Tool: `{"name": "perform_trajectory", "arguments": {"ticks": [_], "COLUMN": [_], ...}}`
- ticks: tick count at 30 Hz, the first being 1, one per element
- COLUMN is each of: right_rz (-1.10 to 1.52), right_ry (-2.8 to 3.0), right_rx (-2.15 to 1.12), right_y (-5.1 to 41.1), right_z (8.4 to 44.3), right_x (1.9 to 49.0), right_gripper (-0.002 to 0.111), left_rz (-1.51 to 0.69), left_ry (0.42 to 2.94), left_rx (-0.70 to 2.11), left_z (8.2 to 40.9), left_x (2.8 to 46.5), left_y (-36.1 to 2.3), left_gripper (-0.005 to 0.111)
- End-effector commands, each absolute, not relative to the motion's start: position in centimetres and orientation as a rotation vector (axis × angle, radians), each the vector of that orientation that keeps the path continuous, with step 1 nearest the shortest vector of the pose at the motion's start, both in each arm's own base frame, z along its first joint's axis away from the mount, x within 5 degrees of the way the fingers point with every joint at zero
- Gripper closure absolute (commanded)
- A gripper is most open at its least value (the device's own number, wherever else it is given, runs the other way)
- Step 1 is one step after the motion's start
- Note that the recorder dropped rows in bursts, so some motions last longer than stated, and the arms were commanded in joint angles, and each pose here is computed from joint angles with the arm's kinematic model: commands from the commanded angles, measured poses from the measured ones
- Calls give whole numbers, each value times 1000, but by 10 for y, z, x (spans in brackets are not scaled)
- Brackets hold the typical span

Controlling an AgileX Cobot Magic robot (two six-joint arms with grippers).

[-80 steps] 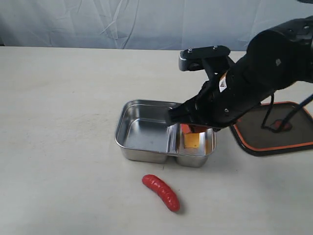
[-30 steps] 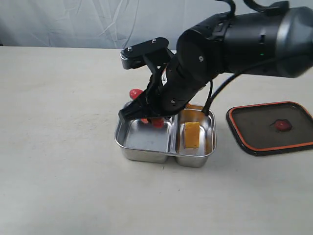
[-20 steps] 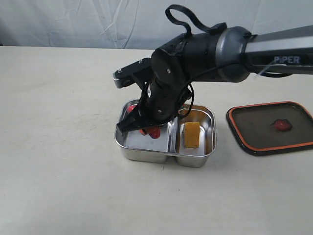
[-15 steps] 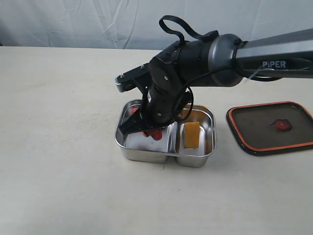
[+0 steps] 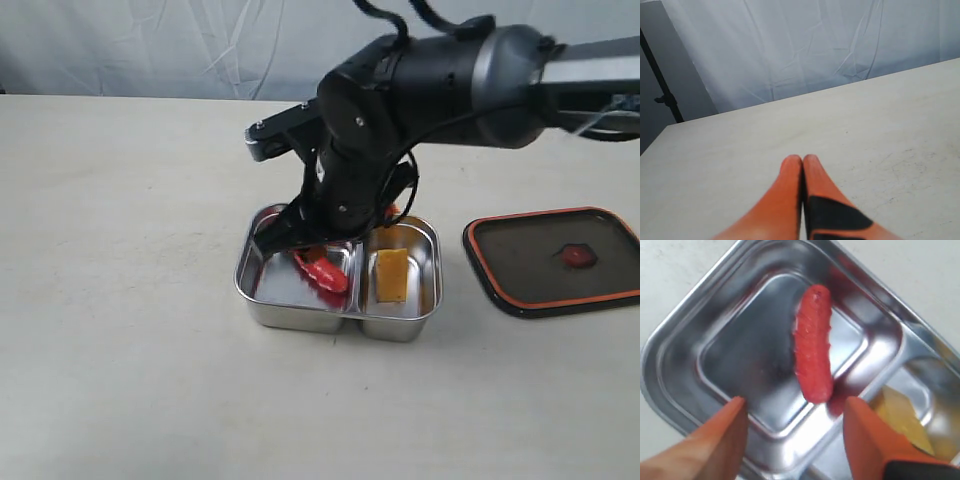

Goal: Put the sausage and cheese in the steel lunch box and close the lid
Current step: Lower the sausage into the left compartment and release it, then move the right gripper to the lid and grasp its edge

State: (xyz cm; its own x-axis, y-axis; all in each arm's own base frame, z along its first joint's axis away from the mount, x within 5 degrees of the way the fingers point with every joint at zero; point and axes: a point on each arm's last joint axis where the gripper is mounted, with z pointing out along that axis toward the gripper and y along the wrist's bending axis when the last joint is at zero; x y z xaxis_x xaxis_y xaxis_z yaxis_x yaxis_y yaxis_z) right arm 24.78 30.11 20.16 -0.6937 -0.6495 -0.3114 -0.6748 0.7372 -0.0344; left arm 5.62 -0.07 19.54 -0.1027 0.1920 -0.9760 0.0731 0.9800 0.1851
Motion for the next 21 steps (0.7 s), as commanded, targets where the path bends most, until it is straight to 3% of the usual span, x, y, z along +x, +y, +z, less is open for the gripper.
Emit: {"name": "perform_trajectory", "arguments": {"ticks": [1,5,9,14,21], "right_rz": [-156,-432,-441,-329,-209], "right_ry": [2608,2514,2548,2666,2728], "right_rx": [-1019,-919,-828,-818,-980], "right_y": [264,226,188,140,126], "right_z": [249,273,270,223,176], "right_x": [242,237,232,239,249], "right_gripper": [58,58,58,58,58], "left_rz": [105,105,105,105,105], "left_ry": [1663,1663,1663,1663,1663], "left_rx": [201,201,201,201,201], "left_z": [196,196,196,196,196], "left_x": [56,56,56,56,56], "left_y": [-1,-1,-1,-1,-1], "left_gripper": [107,107,107,107,107]}}
